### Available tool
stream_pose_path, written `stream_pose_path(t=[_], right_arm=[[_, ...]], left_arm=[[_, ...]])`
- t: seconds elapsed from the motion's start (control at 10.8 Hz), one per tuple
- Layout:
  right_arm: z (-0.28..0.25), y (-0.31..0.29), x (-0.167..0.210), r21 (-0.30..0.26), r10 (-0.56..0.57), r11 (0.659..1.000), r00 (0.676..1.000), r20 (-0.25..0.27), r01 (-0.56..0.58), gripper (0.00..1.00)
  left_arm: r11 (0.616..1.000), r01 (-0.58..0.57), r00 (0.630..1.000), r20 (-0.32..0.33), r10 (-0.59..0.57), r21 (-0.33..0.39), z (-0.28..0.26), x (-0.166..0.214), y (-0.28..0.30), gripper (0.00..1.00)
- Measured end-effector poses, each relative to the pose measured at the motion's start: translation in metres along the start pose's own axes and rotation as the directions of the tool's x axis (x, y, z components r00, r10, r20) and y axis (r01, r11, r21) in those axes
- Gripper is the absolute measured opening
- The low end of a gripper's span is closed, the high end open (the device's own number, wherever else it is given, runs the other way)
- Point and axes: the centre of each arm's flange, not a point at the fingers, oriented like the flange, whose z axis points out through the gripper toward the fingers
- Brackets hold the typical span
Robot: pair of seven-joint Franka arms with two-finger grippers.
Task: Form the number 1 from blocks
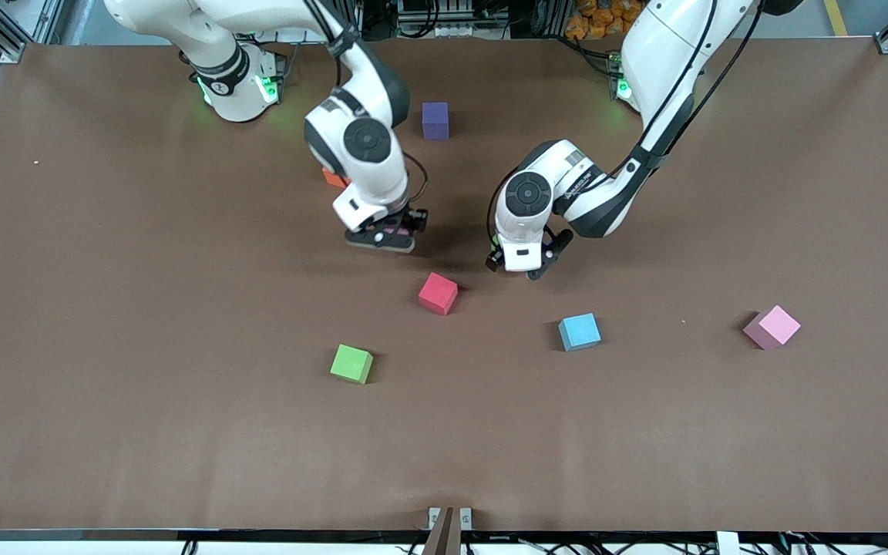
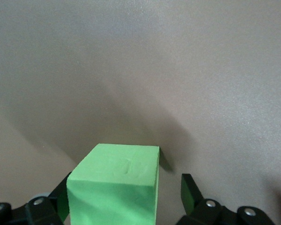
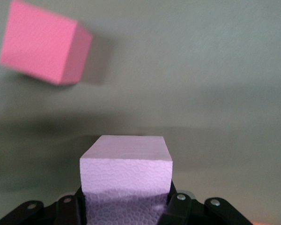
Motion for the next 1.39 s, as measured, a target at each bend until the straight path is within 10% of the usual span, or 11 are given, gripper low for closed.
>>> stream_pose_path(t=[0.37, 1.39], right_arm=[[0.018, -0.029, -0.086, -0.002, -0.037, 0.999, 0.999, -0.006, 0.037, 0.59], [0.058, -0.037, -0.219, -0.036, -0.061, 0.997, 0.998, -0.002, 0.061, 0.59]], left_arm=[[1.0, -0.014, 1.0, 0.001, 0.014, -0.005, 0.003, -0.008, 0.001, 0.6], [0.999, -0.033, 0.999, -0.003, 0.033, -0.041, -0.01, -0.021, 0.013, 0.6]])
